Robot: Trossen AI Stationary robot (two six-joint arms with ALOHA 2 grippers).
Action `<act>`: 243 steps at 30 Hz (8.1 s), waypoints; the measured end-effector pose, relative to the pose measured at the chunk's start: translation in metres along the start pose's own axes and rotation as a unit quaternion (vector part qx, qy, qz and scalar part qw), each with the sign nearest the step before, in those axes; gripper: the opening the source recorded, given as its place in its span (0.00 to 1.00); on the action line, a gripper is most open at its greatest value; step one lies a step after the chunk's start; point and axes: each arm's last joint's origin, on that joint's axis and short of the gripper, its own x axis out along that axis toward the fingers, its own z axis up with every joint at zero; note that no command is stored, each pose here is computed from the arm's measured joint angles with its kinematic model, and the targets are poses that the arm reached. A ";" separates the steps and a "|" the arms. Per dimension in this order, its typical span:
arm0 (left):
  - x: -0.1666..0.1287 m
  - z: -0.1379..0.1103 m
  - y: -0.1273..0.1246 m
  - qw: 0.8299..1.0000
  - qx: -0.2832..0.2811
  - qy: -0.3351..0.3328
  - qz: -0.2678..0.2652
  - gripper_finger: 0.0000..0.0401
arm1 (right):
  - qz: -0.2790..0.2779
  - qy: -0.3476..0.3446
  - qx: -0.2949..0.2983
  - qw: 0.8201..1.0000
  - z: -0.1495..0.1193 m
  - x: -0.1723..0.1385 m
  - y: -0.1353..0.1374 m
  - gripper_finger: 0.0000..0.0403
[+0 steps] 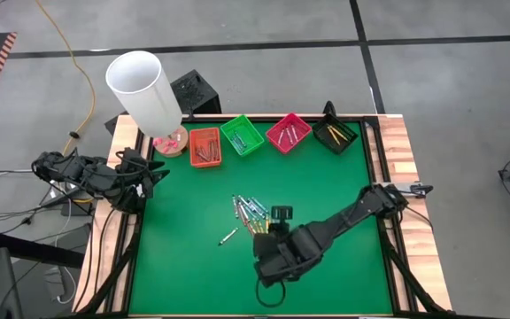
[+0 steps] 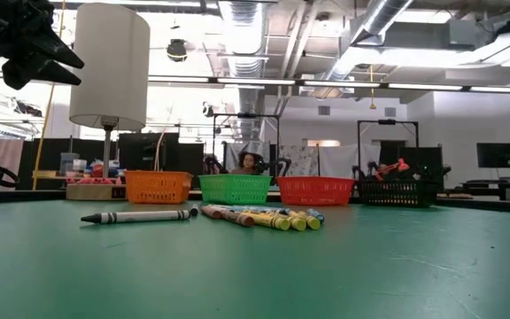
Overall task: Sort crayons
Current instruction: Put the blue/green crayon into the green bin
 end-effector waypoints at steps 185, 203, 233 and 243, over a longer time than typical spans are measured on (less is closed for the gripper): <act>0.000 0.000 0.002 0.999 -0.025 -0.012 0.023 0.48 | -0.039 -0.163 0.200 0.965 -0.047 0.231 0.002 0.20; 0.000 0.000 0.002 0.999 -0.025 -0.012 0.023 0.48 | -0.005 -0.141 0.221 0.965 -0.048 0.239 -0.001 0.04; 0.000 0.000 0.002 0.999 -0.025 -0.012 0.024 0.48 | -0.032 -0.211 0.244 0.946 -0.028 0.173 -0.069 0.00; 0.000 0.000 0.002 0.999 -0.026 -0.013 0.024 0.48 | -0.082 -0.224 0.247 0.939 -0.037 0.120 -0.149 0.00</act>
